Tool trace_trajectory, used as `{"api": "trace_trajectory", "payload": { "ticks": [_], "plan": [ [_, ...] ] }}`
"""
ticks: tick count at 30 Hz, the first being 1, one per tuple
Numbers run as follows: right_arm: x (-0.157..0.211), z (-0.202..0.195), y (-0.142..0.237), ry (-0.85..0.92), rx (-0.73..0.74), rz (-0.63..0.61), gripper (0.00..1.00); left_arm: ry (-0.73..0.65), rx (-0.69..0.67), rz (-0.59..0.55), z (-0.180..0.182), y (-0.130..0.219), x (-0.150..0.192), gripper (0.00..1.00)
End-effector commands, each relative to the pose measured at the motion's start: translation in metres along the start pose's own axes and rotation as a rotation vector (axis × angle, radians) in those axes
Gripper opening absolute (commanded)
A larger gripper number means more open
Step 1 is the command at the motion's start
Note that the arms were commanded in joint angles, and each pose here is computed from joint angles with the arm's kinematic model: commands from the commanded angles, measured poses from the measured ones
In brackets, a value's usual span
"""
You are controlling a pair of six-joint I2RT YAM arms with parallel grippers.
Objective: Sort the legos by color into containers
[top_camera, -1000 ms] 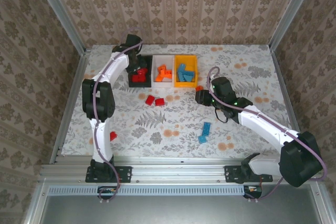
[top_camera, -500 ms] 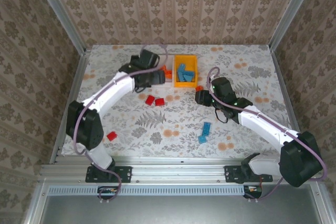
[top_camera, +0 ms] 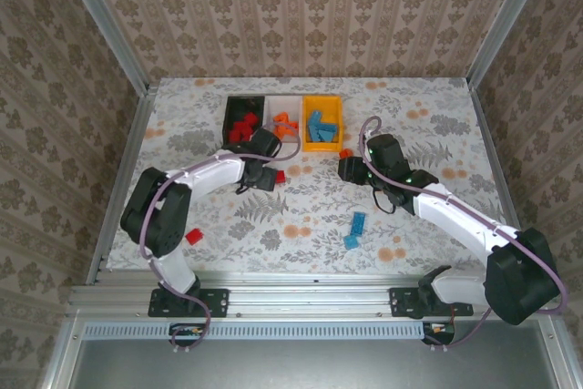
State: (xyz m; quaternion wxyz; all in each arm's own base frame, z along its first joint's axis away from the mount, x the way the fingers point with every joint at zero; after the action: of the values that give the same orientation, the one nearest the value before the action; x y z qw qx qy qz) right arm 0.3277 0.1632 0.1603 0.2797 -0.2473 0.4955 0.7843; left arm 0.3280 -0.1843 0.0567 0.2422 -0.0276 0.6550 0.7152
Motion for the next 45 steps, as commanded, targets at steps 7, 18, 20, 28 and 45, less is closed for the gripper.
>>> {"api": "trace_trajectory", "payload": {
  "ticks": [7, 18, 20, 28, 45],
  "plan": [
    [-0.002, 0.001, 0.005, -0.005, -0.012, -0.017, 0.53, 0.023, -0.02, 0.021, 0.02, -0.029, -0.024, 0.69],
    [-0.001, 0.0, 0.001, -0.003, -0.007, -0.004, 0.53, 0.015, 0.027, 0.022, 0.019, -0.051, -0.038, 0.47],
    [-0.001, 0.0, 0.001, -0.002, -0.004, -0.004, 0.53, 0.033, 0.029, 0.031, 0.021, -0.052, -0.037, 0.34],
    [-0.002, -0.001, -0.001, 0.001, 0.004, -0.003, 0.53, 0.089, 0.016, -0.064, 0.029, 0.003, -0.049, 0.21],
    [0.0, -0.003, -0.003, 0.008, 0.014, 0.004, 0.53, 0.203, -0.1, -0.021, 0.101, -0.003, -0.158, 0.53]
  ]
}}
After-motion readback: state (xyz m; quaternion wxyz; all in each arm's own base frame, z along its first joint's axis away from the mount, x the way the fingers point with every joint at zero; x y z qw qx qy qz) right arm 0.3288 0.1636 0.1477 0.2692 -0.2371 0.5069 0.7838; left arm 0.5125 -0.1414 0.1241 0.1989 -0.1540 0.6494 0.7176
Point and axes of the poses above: each hand's point on the last joint's axis, 136 mm out from that joint toward the fingers, its own y axis back along the fingers, its own z axis along the line the jaws close on, x = y × z, the point moved 1 cm from there along y, back along the fingers, and after that the axes turned 2 degrees about -y, right-handed, at the moved point
